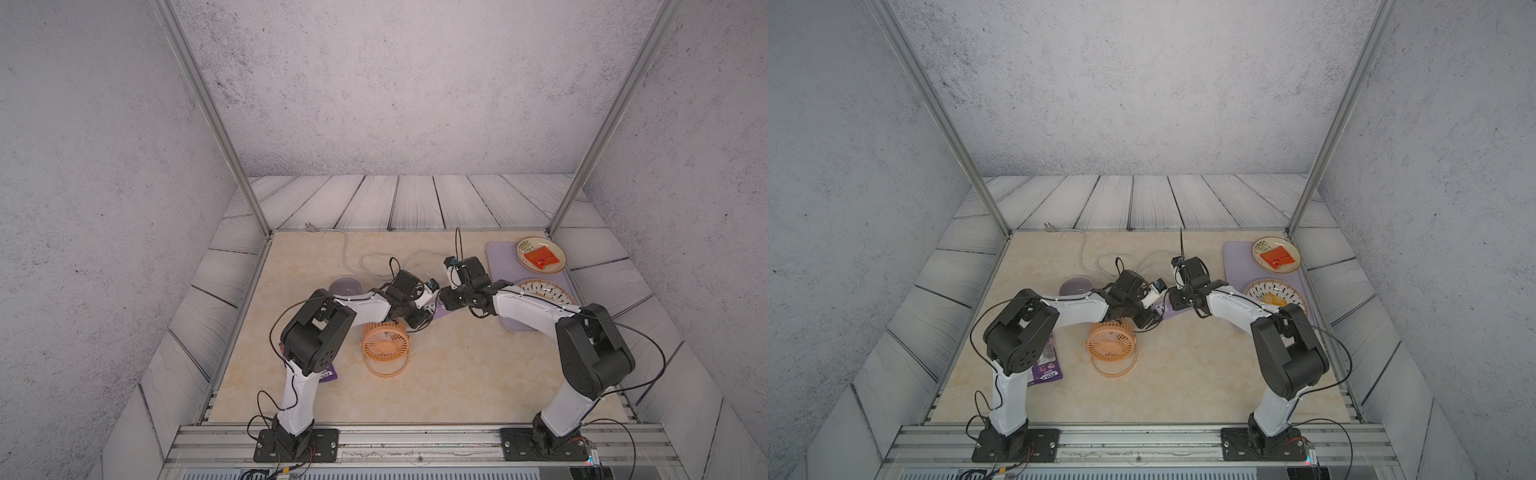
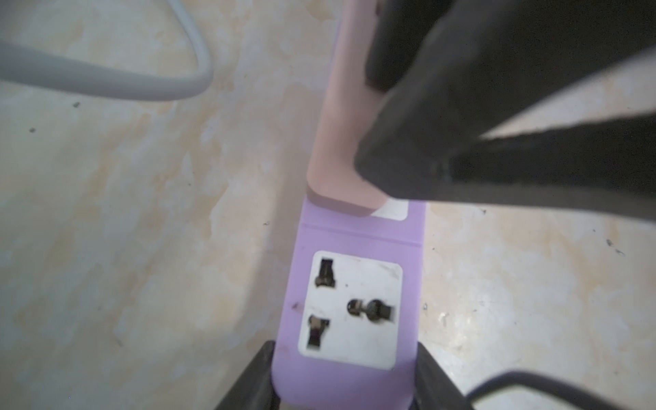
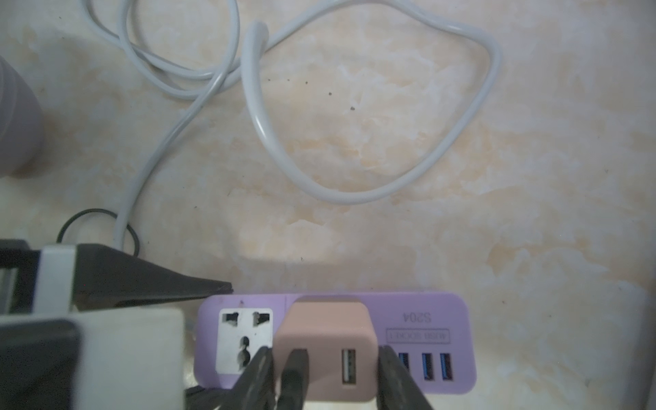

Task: Unplug the desk fan from the power strip
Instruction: Remove the plug from the socket.

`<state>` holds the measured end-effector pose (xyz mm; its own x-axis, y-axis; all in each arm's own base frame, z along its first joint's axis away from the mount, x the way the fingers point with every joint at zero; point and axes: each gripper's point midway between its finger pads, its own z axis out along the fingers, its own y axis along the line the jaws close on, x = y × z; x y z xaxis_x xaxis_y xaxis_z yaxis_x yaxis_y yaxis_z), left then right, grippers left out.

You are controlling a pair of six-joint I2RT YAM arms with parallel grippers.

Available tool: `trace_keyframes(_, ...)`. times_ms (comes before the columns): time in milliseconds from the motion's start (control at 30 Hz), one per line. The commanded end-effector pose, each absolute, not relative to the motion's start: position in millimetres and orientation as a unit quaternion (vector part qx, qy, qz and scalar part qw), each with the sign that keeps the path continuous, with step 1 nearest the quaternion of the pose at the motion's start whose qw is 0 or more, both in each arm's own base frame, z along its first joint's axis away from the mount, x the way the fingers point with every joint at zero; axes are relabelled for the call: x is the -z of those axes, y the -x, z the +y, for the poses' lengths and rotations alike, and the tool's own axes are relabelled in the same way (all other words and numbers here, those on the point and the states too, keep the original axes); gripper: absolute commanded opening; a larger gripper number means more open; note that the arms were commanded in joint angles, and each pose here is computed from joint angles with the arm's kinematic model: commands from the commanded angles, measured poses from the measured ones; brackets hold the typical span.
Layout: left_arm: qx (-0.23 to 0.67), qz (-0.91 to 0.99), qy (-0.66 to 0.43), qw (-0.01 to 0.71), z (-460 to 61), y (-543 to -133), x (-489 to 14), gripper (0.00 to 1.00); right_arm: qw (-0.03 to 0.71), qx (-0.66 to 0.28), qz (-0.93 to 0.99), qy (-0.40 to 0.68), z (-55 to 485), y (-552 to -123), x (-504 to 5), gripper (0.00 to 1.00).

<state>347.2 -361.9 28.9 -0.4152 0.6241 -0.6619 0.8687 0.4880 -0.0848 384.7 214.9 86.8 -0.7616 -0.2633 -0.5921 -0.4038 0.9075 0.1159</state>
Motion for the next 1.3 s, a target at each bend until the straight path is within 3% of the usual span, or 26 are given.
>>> trace_keyframes(0, 0.227, 0.801, -0.492, 0.253, -369, -324, -18, 0.00, 0.301, -0.121, 0.928, 0.181, 224, -396, -100, 0.43)
trace_keyframes(467, 0.228, 0.801, -0.493, 0.252, -369, -322, -18, 0.00, 0.332, -0.135, 0.918, 0.170, 227, -402, -106, 0.42)
trace_keyframes(1033, 0.228, 0.800, -0.495, 0.251, -370, -321, -18, 0.00, 0.297, -0.124, 0.932, 0.168, 228, -400, -103, 0.41)
trace_keyframes(1267, 0.228, 0.800, -0.495, 0.250, -370, -321, -17, 0.00, 0.312, -0.125, 0.927, 0.167, 227, -402, -105, 0.49)
